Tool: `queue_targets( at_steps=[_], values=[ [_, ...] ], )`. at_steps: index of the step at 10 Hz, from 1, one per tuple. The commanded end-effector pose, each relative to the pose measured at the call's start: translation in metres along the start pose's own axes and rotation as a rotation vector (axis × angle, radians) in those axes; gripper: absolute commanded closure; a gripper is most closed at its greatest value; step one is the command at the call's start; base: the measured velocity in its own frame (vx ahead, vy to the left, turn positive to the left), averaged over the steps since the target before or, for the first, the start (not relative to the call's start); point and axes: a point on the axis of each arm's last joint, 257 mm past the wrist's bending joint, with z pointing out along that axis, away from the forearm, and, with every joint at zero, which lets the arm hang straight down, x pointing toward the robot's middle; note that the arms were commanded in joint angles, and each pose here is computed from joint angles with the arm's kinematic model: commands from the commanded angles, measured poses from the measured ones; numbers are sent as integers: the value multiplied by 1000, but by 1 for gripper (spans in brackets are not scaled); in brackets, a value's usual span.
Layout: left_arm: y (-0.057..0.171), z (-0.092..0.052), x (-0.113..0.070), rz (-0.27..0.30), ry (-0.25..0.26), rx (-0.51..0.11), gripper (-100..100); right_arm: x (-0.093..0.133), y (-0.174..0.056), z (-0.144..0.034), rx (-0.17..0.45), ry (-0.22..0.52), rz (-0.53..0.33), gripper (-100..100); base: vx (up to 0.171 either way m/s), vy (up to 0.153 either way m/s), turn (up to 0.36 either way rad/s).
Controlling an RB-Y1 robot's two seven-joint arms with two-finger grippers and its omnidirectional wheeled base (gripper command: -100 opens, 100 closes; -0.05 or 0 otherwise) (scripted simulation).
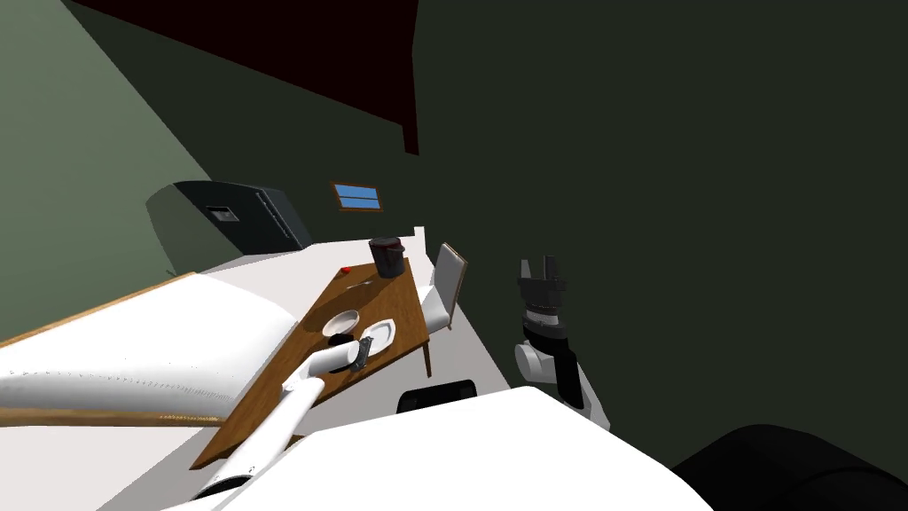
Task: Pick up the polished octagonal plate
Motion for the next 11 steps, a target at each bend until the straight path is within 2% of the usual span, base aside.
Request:
queue_targets(
  at_steps=[1,2,4,5,7,8,9,10,11],
  values=[
    [12,-4,-11,-49,-18,5,-100,0,0,0,0,0,0,0,-3,45,-407],
    [16,-3,-12,-51,-20,0,-100,0,0,0,0,0,0,0,-2,46,-120],
    [34,-10,-29,-113,-47,6,-100,0,0,0,0,0,0,0,-2,37,-253],
    [40,-9,-30,-115,-49,-2,-100,0,0,0,0,0,0,0,-1,41,-158],
    [56,-18,-47,-175,-78,8,-100,0,0,0,0,0,0,0,-1,38,-282],
    [64,-17,-49,-177,-81,-2,-100,0,0,0,0,0,0,0,-7,39,-146],
    [75,-22,-58,-207,-98,-1,-100,0,0,0,0,0,0,0,-6,33,-193],
    [68,-19,-52,-189,-89,-1,-100,0,0,0,0,0,0,0,-4,19,-45],
    [69,-20,-53,-194,-91,0,100,0,0,0,0,0,0,0,-2,3,11]
  ],
)
